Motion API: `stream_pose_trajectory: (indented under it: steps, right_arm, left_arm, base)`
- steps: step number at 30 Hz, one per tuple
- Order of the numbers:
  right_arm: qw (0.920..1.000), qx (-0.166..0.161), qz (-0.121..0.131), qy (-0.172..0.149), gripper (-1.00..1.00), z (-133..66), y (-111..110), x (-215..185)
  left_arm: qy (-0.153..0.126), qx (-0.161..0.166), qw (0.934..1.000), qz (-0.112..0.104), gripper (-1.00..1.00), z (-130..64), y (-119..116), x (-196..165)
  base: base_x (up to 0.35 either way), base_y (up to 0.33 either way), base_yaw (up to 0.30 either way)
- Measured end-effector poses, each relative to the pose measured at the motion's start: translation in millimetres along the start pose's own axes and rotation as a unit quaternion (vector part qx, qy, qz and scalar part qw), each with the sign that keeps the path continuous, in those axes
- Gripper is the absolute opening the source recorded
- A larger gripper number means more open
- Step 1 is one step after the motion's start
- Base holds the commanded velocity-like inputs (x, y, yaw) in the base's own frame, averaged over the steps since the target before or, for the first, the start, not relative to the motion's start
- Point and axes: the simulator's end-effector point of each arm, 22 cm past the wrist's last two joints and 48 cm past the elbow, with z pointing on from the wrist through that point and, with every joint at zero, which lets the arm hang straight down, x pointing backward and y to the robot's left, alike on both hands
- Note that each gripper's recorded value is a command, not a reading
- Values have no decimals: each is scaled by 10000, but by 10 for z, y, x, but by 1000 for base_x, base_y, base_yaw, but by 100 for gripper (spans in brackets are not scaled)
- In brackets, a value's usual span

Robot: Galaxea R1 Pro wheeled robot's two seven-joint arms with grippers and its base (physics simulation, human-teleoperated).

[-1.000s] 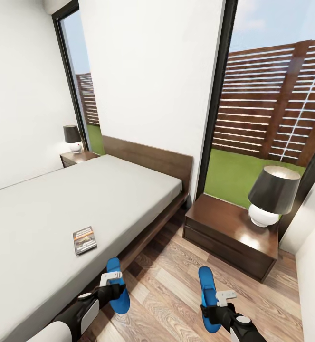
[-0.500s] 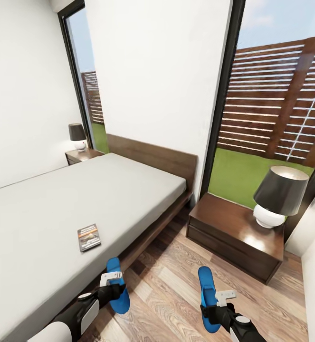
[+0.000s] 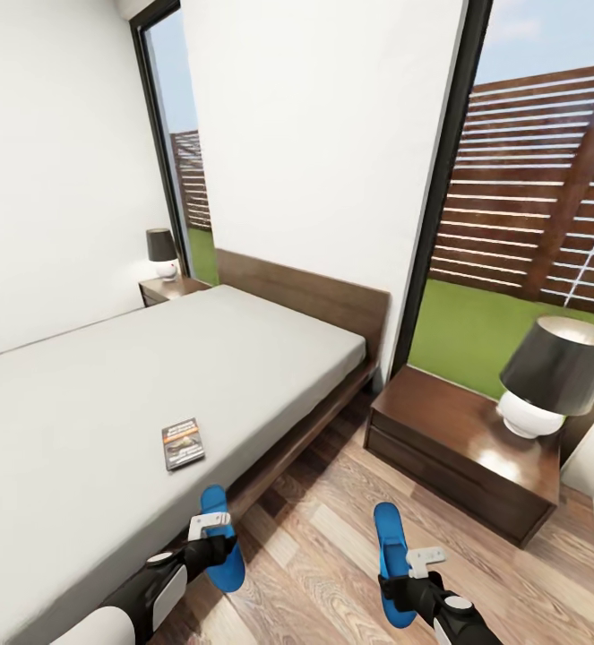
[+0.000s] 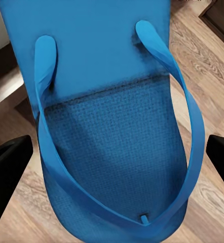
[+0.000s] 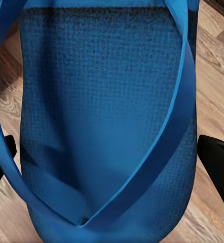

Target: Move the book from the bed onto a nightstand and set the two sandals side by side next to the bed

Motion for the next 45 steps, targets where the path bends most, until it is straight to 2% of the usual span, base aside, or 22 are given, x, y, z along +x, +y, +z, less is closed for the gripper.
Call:
stream_pose_trajectory:
  steps: [18,38,45]
  right_arm:
    - [10000,0,2,6,-100,3,2,6]
    - [10000,3,9,96,-100,38,8,90]
    - [9999,10,10,108,-100,43,-3,105]
  left_arm:
    - [7,-4,10000,2,-100,2,4,15]
    - [29,-18,10000,-2,-100,43,26,76]
    - [43,-21,10000,-3,-100,51,29,90]
  base:
    - [68,55,17]
    - [47,14,201]
    - [1,0,88]
